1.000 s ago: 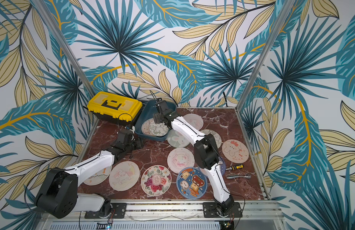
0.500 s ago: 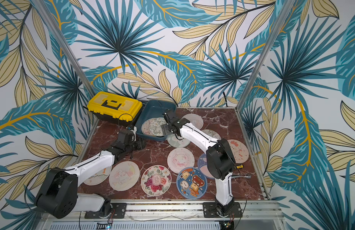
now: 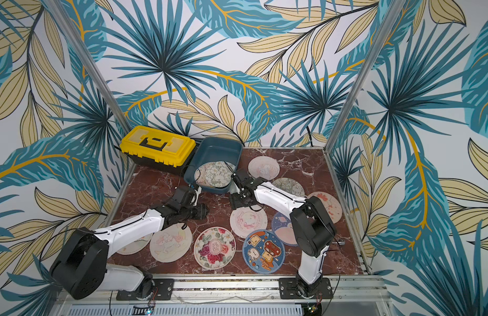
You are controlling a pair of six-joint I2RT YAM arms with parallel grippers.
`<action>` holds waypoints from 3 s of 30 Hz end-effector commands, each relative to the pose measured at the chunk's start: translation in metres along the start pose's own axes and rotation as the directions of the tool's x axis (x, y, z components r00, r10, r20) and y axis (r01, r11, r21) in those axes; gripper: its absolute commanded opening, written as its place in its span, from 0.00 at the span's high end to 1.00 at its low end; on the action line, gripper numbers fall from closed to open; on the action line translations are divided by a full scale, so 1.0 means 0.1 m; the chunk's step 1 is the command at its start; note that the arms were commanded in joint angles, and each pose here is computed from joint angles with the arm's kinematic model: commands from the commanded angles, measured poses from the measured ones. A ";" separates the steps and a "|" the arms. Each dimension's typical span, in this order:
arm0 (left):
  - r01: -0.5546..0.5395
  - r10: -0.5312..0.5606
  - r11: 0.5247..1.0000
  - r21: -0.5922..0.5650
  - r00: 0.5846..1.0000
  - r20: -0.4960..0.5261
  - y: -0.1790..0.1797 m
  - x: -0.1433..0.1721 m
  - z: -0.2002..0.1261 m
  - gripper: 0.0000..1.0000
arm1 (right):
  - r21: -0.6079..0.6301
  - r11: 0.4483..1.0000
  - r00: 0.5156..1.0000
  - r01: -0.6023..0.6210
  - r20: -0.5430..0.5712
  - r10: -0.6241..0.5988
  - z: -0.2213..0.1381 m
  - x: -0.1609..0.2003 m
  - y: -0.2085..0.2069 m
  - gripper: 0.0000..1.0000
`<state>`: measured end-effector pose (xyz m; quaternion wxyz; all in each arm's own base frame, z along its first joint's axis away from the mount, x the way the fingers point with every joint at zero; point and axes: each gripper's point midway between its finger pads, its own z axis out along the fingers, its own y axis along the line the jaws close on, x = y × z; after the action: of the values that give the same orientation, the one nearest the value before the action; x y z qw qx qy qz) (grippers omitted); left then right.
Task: Put the coasters into the storage box
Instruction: Pick up the coaster from the center of the board.
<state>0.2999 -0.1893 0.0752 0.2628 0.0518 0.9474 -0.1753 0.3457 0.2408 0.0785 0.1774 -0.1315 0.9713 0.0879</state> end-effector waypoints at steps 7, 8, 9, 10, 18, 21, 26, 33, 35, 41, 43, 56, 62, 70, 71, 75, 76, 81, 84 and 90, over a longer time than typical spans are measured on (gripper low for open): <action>-0.184 0.184 0.983 0.021 0.983 0.008 -0.54 -0.21 0.13 0.41 | 0.058 0.988 0.989 -0.145 0.000 0.145 0.03 0.06 -0.29 0.16; -0.201 0.201 0.979 0.031 0.980 0.003 -0.60 -0.21 0.15 0.41 | 0.060 0.986 0.987 -0.158 -0.006 0.159 0.03 0.08 -0.33 0.16; -0.219 0.219 0.975 0.045 0.976 -0.001 -0.68 -0.21 0.18 0.41 | 0.059 0.983 0.984 -0.174 -0.018 0.175 0.05 0.13 -0.38 0.16; -0.234 0.234 0.971 0.056 0.972 -0.005 -0.74 -0.21 0.21 0.41 | 0.060 0.979 0.981 -0.193 -0.028 0.194 0.06 0.17 -0.42 0.16; -0.316 0.320 0.946 0.074 0.947 -0.042 -1.06 -0.14 0.44 0.40 | 0.074 0.954 0.954 -0.291 -0.047 0.295 0.02 0.48 -0.68 0.16; -0.357 0.361 0.932 0.059 0.930 -0.071 -1.15 -0.06 0.55 0.40 | 0.064 0.947 0.946 -0.314 -0.059 0.318 0.02 0.58 -0.72 0.16; -0.386 0.386 0.922 0.026 0.913 -0.135 -1.17 0.06 0.75 0.40 | 0.042 0.939 0.936 -0.341 -0.079 0.344 0.03 0.70 -0.76 0.16; -0.399 0.379 0.915 -0.057 0.900 -0.216 -1.00 0.15 0.89 0.39 | -0.012 0.936 0.928 -0.351 -0.137 0.346 0.09 0.86 -0.70 0.16; -0.396 0.373 0.916 -0.068 0.900 -0.225 -0.97 0.16 0.90 0.39 | -0.022 0.933 0.924 -0.359 -0.152 0.351 0.14 0.90 -0.68 0.17; -0.388 0.365 0.920 -0.059 0.900 -0.240 -0.98 0.21 0.94 0.39 | -0.093 0.915 0.910 -0.392 -0.183 0.371 0.25 0.92 -0.56 0.22; -0.391 0.367 0.918 -0.059 0.898 -0.241 -0.98 0.21 0.94 0.39 | -0.065 0.913 0.905 -0.403 -0.176 0.388 0.26 0.93 -0.61 0.22; -0.397 0.371 0.916 -0.058 0.895 -0.249 -0.98 0.22 0.97 0.39 | 0.090 0.910 0.901 -0.405 -0.131 0.414 0.14 1.04 -0.93 0.19; -0.392 0.367 0.918 -0.054 0.895 -0.255 -0.98 0.24 0.99 0.39 | -0.065 0.894 0.888 -0.443 -0.171 0.427 0.27 1.02 -0.67 0.23; -0.386 0.360 0.921 -0.048 0.894 -0.267 -0.99 0.27 1.03 0.39 | -0.117 0.884 0.887 -0.453 -0.156 0.434 0.32 0.91 -0.60 0.46; -0.385 0.360 0.922 -0.048 0.894 -0.267 -0.99 0.27 1.04 0.39 | -0.114 0.885 0.888 -0.452 -0.154 0.434 0.33 0.91 -0.60 0.51; -0.388 0.361 0.920 -0.057 0.894 -0.266 -0.97 0.26 1.04 0.39 | -0.088 0.894 0.896 -0.438 -0.121 0.427 0.30 0.83 -0.66 0.71; -0.387 0.360 0.920 -0.060 0.895 -0.264 -0.96 0.26 1.03 0.39 | -0.082 0.897 0.899 -0.433 -0.109 0.424 0.28 0.80 -0.68 0.74; -0.388 0.359 0.918 -0.084 0.900 -0.246 -0.95 0.19 1.04 0.39 | -0.045 0.909 0.910 -0.414 -0.044 0.413 0.25 0.65 -0.77 0.85; -0.388 0.360 0.917 -0.097 0.907 -0.218 -0.97 0.12 1.02 0.39 | -0.032 0.916 0.917 -0.400 -0.005 0.400 0.21 0.52 -0.80 0.93; -0.376 0.362 0.916 -0.136 0.925 -0.120 -1.00 -0.13 0.88 0.33 | 0.006 0.938 0.936 -0.348 0.067 0.347 0.05 0.28 -0.87 1.00</action>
<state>0.3226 -0.3172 0.0270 0.2202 0.2292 0.9465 -0.0562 0.3342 0.1677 0.0446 0.1630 0.0530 0.9727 0.1567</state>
